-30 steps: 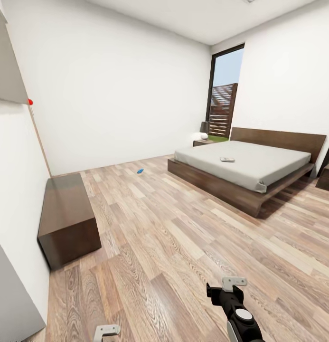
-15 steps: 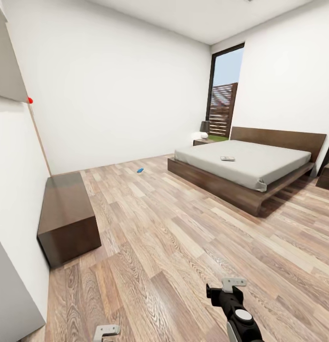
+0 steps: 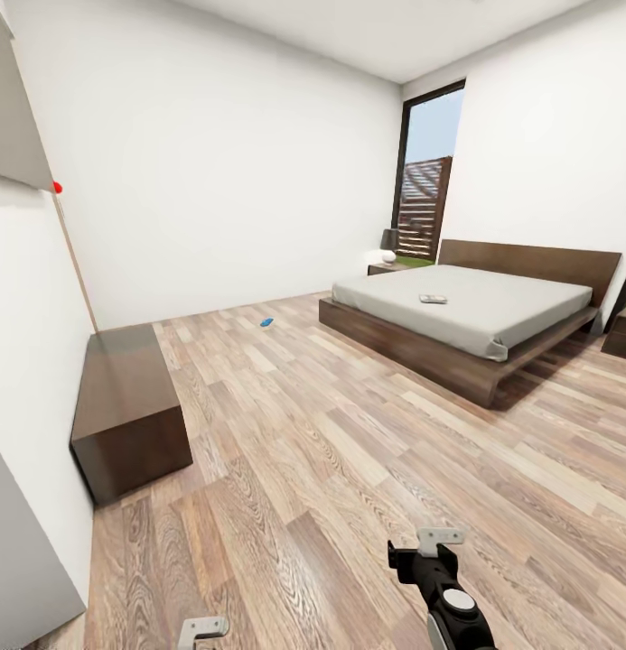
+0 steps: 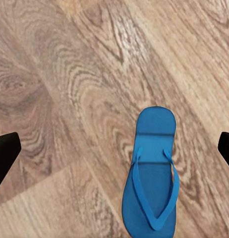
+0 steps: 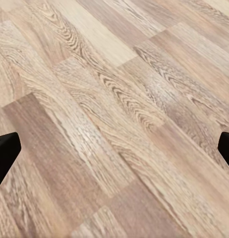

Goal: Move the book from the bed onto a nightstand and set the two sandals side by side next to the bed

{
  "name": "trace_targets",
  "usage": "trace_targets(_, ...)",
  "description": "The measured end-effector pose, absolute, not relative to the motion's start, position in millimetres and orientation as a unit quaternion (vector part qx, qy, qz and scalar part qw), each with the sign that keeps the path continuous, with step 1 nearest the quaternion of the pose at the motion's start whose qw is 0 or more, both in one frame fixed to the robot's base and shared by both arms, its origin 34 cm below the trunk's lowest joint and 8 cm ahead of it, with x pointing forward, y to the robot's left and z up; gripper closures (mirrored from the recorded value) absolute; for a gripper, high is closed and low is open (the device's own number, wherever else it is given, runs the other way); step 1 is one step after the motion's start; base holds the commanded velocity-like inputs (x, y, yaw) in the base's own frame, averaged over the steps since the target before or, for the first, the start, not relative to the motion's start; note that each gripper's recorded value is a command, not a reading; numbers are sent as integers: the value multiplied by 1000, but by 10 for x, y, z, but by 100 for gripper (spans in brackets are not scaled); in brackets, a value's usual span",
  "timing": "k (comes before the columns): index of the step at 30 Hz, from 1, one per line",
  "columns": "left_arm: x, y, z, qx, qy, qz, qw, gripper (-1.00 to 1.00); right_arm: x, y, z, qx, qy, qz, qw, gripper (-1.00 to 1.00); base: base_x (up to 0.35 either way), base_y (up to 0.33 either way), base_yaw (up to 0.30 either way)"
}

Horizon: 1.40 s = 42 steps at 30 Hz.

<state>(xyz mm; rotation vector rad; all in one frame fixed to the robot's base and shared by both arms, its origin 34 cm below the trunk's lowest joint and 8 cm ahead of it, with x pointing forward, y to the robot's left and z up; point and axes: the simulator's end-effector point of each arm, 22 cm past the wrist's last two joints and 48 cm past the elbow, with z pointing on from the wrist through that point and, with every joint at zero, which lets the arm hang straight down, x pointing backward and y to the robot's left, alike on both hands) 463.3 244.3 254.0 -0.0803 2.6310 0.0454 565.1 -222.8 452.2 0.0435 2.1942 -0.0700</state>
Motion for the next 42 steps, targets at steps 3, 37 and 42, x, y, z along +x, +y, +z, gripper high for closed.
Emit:
trace_targets(3, 4616, 2443, 2473, -30, 967, 17, 252, -100, 5634, -2223, 4455, 17, 890, -28, 456, -100, 0, 0, 0)
trace_targets(37, 4560, 2442, 2230, -30, 967, 16, 254, -100, 5567, -2213, 4206, 16, 890, -27, 456, -100, -4, -3, 0)
trace_targets(42, 4560, 2442, 2230, -29, 967, 17, 254, -100, 5566, -2213, 4204, 16, 890, -27, 456, -100, -71, -125, 0)
